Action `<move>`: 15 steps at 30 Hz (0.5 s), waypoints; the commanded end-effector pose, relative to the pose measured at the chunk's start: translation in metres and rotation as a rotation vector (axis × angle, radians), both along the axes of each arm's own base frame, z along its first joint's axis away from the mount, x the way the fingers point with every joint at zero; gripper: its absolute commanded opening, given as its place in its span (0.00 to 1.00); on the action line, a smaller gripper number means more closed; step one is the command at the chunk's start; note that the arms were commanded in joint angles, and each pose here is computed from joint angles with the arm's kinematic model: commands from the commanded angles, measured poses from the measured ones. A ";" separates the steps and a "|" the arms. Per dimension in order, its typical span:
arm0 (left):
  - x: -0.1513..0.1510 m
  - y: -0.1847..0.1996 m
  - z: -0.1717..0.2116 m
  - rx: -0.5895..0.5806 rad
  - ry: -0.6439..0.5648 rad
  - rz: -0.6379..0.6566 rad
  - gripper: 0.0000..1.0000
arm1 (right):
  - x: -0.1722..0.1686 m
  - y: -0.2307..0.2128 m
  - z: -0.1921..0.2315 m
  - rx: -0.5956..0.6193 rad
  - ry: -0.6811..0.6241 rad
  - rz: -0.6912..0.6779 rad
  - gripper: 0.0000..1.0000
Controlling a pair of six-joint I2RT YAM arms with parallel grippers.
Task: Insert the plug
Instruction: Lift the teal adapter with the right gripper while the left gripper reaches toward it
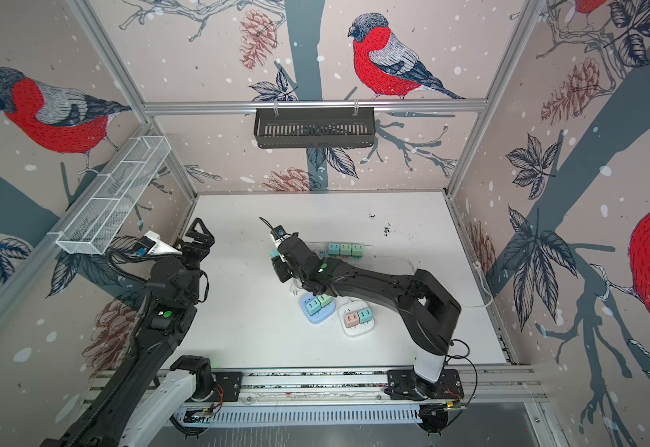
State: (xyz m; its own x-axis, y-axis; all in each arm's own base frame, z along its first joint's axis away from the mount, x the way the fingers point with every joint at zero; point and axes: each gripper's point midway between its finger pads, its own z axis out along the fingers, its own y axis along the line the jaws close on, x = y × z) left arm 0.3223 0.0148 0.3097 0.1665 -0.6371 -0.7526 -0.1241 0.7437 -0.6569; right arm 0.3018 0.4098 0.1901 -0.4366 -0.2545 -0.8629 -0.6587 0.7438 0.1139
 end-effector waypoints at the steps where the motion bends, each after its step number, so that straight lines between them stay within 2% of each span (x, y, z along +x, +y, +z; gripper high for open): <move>1: 0.008 -0.031 0.028 0.035 -0.083 -0.177 0.99 | 0.016 -0.038 0.032 0.088 -0.084 -0.135 0.07; 9: 0.035 -0.094 0.028 0.115 -0.048 -0.490 0.99 | 0.023 -0.150 0.053 0.118 -0.191 -0.425 0.04; 15: 0.028 -0.186 0.032 0.373 -0.069 -0.808 0.99 | 0.012 -0.200 0.071 0.147 -0.294 -0.585 0.03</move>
